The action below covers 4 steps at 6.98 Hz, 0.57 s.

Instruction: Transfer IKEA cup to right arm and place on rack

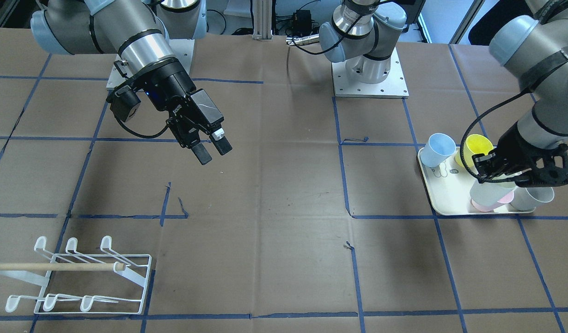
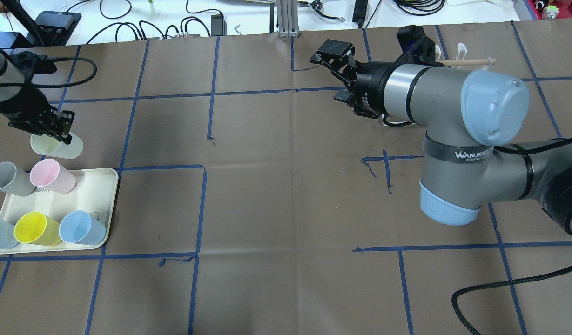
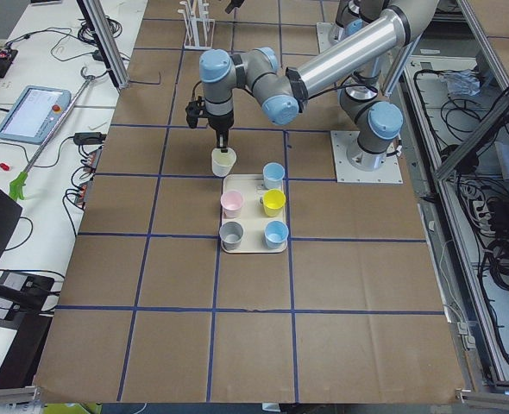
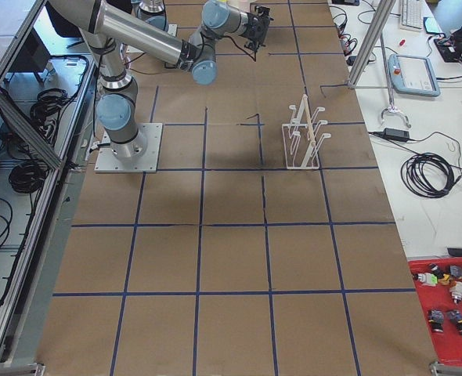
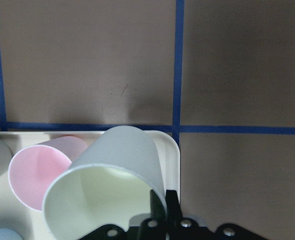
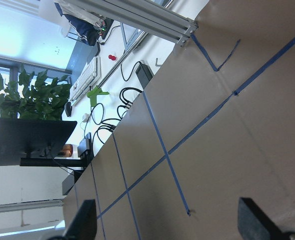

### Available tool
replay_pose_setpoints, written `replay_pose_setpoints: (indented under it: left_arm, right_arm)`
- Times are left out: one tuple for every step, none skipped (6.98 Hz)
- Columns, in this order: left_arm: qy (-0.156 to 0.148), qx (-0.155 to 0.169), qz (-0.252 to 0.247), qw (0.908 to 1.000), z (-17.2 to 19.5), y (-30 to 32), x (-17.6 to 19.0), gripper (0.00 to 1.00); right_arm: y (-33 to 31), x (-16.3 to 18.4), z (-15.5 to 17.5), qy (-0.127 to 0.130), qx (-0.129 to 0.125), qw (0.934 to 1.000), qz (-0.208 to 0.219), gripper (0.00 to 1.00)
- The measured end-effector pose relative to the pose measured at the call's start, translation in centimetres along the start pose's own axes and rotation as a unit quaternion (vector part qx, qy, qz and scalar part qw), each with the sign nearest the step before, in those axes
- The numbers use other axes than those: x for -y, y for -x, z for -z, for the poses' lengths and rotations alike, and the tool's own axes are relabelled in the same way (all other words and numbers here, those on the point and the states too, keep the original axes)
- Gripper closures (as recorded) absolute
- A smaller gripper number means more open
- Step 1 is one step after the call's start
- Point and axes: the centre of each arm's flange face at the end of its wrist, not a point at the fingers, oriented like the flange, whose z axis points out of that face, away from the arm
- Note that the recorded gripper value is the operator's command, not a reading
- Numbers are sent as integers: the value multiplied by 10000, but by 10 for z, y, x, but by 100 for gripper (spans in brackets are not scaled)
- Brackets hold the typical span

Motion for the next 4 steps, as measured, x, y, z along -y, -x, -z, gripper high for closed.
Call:
replay_pose_setpoints:
  left_arm:
    - [79, -52, -32, 10000, 30, -2, 6, 100]
    - [106, -71, -88, 9999, 49, -6, 12, 100]
    - [94, -84, -164, 9998, 59, -12, 16, 100]
    - [-29, -234, -269, 9994, 65, -24, 21, 100]
  right_arm:
    - [-7, -6, -2, -10, 307, 9993, -193, 0]
    - [-12, -8, -5, -51, 573, 9978, -339, 0]
    - [-15, -9, -8, -114, 826, 9953, -485, 0]
    - [-19, -9, -11, -163, 1024, 9927, -612, 0]
